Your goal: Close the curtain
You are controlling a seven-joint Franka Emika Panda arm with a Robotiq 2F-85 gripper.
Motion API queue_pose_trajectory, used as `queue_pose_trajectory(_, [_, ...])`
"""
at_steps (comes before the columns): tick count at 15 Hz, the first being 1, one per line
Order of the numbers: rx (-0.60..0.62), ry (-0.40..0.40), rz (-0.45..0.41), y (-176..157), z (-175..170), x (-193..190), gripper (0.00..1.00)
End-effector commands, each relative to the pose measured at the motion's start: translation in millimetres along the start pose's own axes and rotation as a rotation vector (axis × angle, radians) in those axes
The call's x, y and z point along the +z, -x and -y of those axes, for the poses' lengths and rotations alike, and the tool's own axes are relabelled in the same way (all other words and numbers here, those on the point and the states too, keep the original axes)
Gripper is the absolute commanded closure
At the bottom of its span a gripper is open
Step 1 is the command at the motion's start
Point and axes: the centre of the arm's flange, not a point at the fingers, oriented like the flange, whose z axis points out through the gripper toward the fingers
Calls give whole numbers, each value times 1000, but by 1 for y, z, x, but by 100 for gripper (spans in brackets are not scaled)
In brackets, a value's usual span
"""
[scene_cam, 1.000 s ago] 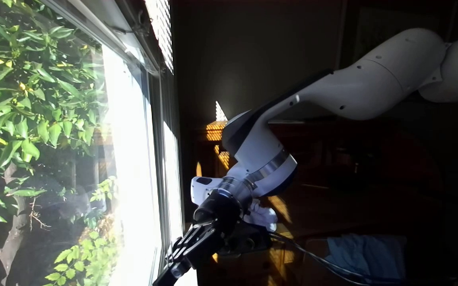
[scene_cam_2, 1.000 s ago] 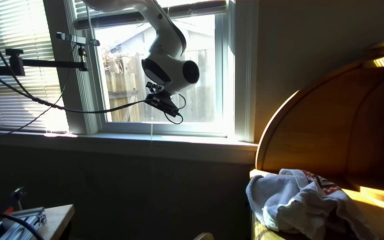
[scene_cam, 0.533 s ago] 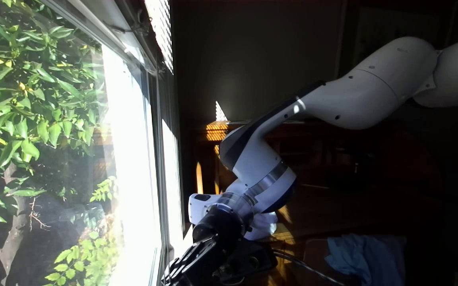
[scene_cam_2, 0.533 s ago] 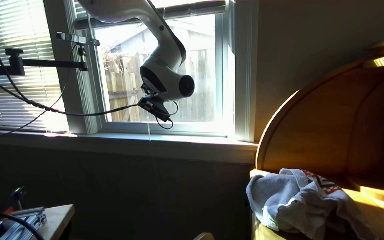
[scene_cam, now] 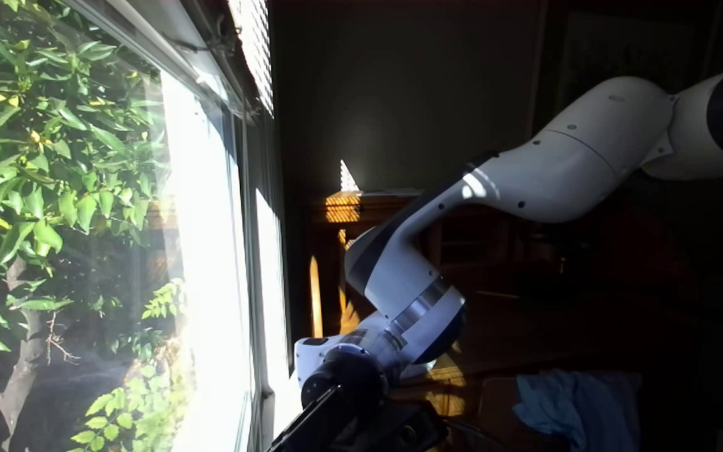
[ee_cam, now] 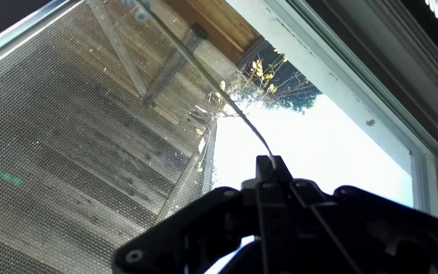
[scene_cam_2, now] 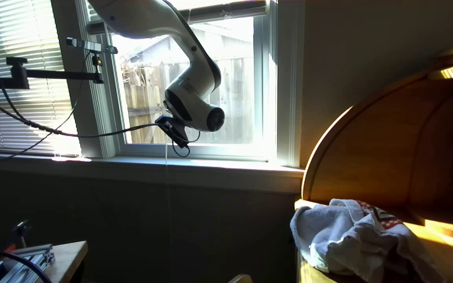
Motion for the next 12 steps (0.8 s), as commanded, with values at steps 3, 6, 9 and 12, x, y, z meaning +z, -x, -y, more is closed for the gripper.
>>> queue_pose_trajectory(3, [-4,63,19,4,-4,-18,100])
queue_pose_trajectory(6, [84,24,30,10,-5,-21,100])
queue_pose_trajectory(9, [192,-109,-13,19,-1,-12,100])
queue_pose_trajectory(12, [7,-32,4,5,5,-24,100])
